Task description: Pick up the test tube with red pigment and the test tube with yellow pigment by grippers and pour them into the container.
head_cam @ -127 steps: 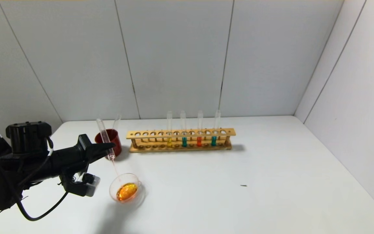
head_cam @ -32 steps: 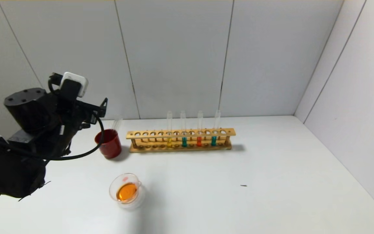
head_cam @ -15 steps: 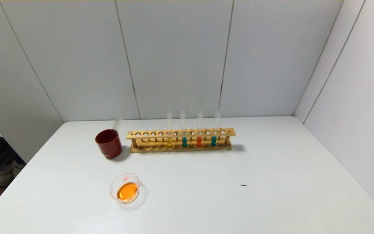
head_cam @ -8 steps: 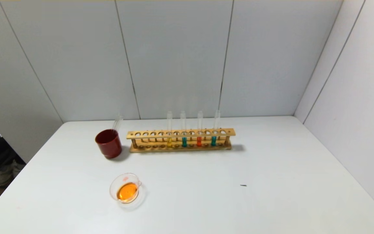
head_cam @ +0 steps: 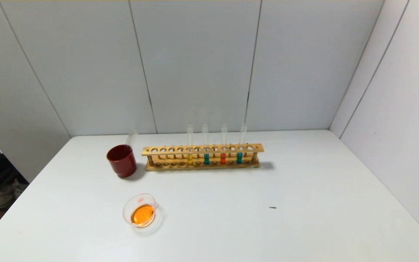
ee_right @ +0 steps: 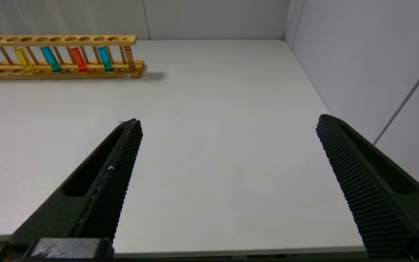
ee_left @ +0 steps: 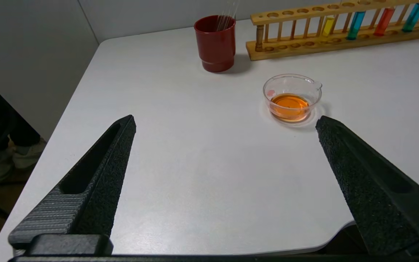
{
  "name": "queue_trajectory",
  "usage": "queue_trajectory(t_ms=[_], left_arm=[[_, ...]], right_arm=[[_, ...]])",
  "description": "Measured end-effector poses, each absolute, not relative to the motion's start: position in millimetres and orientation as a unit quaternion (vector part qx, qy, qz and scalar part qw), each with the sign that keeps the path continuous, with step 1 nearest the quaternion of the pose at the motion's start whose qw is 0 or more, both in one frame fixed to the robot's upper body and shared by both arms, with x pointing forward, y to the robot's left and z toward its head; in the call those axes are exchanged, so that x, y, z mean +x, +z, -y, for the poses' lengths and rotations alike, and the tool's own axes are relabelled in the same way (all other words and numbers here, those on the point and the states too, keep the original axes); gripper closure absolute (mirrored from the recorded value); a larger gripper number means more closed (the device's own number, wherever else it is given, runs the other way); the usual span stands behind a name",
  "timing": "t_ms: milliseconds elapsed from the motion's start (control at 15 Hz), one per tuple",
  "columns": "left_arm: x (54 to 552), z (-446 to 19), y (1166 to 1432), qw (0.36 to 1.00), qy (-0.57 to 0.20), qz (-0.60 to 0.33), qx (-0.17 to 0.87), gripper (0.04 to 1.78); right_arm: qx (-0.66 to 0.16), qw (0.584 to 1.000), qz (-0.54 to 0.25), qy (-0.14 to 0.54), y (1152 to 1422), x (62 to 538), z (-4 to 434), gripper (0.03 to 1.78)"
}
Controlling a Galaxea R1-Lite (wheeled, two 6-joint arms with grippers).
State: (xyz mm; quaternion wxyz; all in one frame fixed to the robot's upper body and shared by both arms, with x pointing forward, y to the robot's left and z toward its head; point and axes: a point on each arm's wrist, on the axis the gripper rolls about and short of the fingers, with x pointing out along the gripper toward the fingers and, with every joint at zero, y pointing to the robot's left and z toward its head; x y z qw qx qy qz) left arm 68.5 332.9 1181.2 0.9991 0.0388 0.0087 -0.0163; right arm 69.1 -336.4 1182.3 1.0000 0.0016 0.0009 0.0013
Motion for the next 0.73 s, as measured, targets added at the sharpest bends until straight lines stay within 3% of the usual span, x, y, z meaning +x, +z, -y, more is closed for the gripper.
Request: queue_trajectory(t_ms=[733], left_arm=[[68.2, -332.9, 1181.2, 0.999, -0.016, -0.013, 0.039, 0.07]], right_arm=[[0.000, 1.000, 0.000, 0.001, 1182.5, 69.1, 336.4, 0.06]])
